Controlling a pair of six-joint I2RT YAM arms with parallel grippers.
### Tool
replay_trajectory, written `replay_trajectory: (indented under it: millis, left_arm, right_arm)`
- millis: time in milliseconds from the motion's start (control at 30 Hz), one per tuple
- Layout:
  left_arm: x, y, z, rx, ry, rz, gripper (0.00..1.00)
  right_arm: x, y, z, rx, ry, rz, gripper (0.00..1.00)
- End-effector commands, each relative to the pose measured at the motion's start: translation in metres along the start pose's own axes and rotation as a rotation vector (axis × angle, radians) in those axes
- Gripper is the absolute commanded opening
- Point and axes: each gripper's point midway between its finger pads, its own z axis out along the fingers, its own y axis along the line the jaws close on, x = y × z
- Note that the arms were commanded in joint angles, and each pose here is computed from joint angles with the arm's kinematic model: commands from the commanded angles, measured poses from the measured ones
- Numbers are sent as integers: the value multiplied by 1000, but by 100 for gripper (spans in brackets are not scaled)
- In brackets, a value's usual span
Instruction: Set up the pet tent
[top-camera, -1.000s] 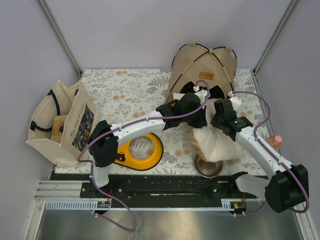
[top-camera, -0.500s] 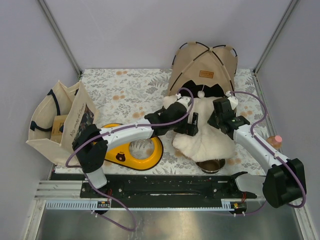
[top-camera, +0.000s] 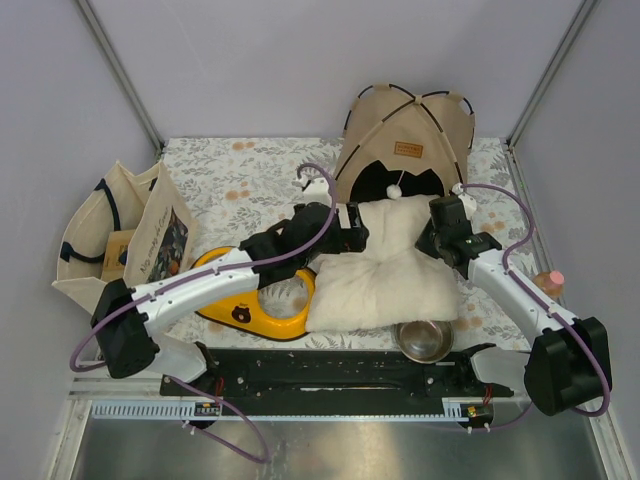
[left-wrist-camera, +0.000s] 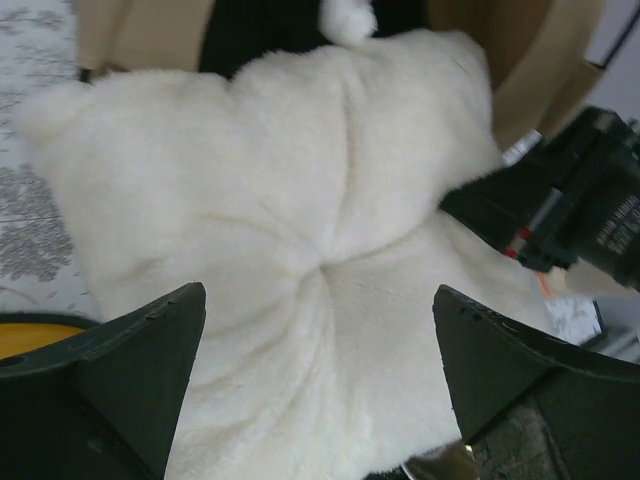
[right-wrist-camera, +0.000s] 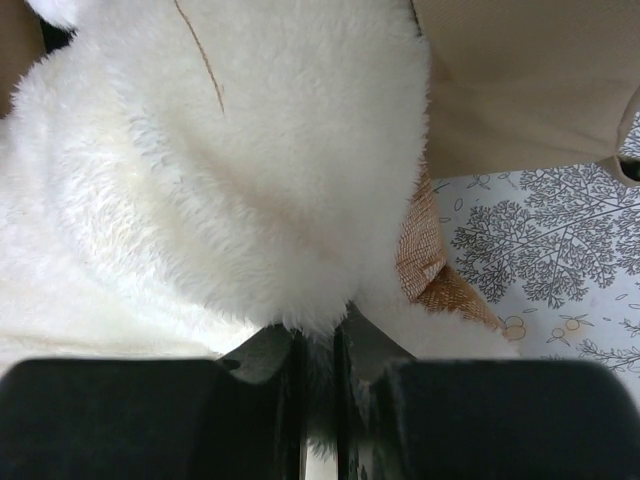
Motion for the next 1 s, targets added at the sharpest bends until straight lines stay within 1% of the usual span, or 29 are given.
replay_trajectory:
  millis: [0,267,367,467,500,533,567,600,667,700,733,833,967]
  left_arm:
    - [-6,55,3,-237,-101,-148,99]
    - [28,107,26,-365,-71,-240,99]
    - [39,106,42,-297,-47,-256,99]
    - [45,90,61,-145,-23,-263,98]
    - [48,86,65,-97,-5,-266,93]
    - [48,82,68,-70,-4,-274,85]
    - [45,76,72,-42,-3,-271,74]
    - [34,60,76,11,-2,-250,52]
    - [26,47,77,47,8,-229,21]
    - [22,42,76,55,7,-222,2]
    - [17,36,74,66,0,-214,0]
    - [5,14,64,96,-18,-157,0]
    - [-10,-20,54,177,-19,-122,0]
  right_arm:
    - [-4,9,3,-45,-8,27,17]
    - [-3,8,4,-51,-1,27,17]
    - [-2,7,5,-54,2,26,17]
    - [-1,9,5,-65,10,28,17]
    - [-2,10,5,-73,10,24,17]
    - [0,11,4,-77,16,19,14]
    - [-3,14,3,-92,9,15,11]
    - [-3,16,0,-108,10,7,5]
    - [-6,21,-4,-131,7,-4,0]
    - [-7,23,-6,-142,6,-4,0]
    - [-9,26,-9,-156,5,-8,0]
    - [-13,34,-19,-199,4,-22,0]
    - [-22,46,-34,-259,-12,-28,0]
